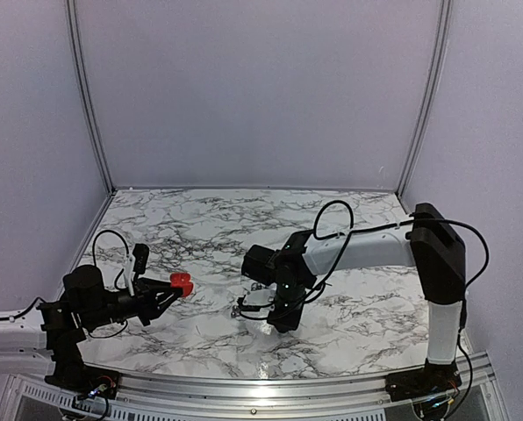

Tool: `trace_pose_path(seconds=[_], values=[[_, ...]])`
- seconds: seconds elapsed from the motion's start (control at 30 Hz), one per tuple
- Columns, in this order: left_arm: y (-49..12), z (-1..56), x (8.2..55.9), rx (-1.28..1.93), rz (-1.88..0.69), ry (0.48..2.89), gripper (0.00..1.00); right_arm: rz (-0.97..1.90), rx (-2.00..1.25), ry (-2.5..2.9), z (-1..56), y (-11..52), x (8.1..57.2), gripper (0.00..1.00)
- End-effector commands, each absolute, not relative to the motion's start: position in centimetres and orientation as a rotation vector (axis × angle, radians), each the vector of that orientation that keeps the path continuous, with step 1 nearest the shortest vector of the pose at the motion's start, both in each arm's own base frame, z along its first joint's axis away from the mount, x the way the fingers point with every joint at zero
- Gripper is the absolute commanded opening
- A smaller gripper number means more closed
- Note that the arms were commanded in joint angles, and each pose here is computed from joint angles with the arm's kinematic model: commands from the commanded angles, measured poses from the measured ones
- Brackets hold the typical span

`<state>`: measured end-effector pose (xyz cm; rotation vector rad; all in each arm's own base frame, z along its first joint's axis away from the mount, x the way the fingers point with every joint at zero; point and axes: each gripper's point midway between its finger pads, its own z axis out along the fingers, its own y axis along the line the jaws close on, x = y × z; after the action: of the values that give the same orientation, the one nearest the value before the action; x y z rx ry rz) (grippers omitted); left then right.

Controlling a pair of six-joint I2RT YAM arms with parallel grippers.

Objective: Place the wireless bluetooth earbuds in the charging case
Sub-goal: Pick up the left earbud from the center of the board.

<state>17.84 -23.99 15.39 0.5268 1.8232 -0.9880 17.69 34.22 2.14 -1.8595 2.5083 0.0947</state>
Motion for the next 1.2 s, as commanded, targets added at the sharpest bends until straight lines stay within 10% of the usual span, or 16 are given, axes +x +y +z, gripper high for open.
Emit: trace_pose_path(seconds=[0.0, 0.53, 1.17], values=[[-24.5, 16.7, 17.9, 0.539, -1.005, 1.792, 0.0, 0.091, -1.824, 2.627, 2.7, 32.2, 15.8, 0.19], [-24.5, 16.9, 17.9, 0.54, -1.005, 1.782, 0.0, 0.009, -1.893, 2.639, 1.9, 32.7, 15.4, 0.3], [-24.7, 17.0, 18.2, 0.551, -0.984, 1.777, 0.0, 0.049, -1.83, 2.593, 3.3, 34.0, 16.7, 0.16]])
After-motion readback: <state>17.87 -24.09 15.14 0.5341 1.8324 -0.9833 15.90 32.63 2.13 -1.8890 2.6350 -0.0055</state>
